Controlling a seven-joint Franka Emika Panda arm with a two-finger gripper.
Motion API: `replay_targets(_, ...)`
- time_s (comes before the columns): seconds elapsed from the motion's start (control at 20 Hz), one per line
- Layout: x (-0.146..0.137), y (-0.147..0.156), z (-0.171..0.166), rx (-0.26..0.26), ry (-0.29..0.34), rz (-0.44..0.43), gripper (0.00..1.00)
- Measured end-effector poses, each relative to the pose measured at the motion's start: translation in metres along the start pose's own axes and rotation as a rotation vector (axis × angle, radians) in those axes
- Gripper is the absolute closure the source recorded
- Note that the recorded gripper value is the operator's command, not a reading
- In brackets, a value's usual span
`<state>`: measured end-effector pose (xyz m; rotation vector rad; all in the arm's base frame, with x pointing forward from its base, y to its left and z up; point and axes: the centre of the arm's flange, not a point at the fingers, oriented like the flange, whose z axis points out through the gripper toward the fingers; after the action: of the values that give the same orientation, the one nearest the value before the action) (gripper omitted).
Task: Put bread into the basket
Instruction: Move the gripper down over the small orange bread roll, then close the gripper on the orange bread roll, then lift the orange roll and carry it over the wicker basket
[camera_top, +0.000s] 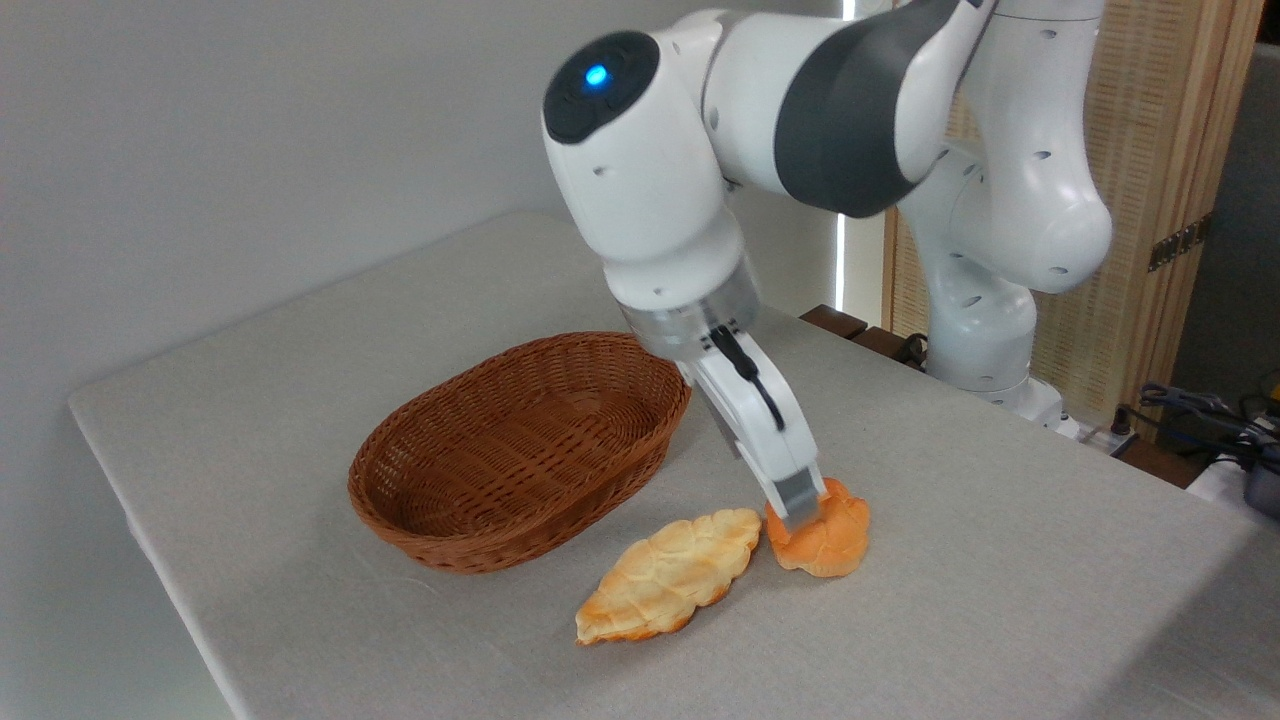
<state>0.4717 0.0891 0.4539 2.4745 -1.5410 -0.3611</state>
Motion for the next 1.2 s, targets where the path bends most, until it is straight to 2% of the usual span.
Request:
replay_targets(0.15,-0.018,-0.006,0.012,0.005,-0.014,0.021,0.0)
replay_targets(0.3,-0.026,-0.007,0.025,-0.012,-0.046,0.041,0.0)
replay_targets(0.5,-0.023,-0.005,0.048,-0.042,-0.06,0.05,0.0)
replay_targets(0.75,-0.014,-0.005,0.053,-0.047,-0.072,0.065,0.0)
replay_targets(0.9,-0.009,-0.004,0.054,-0.053,-0.057,0.067,0.0)
replay_targets(1.0,-0.006,-0.004,0.055,-0.058,-0.05,0.068,0.09)
replay_targets(1.1,-0.003,-0.004,0.055,-0.059,-0.05,0.073,0.25)
replay_targets(1.15,-0.002,-0.003,0.055,-0.059,-0.051,0.075,0.38)
replay_targets(1.2,-0.001,-0.003,0.055,-0.058,-0.051,0.077,0.44)
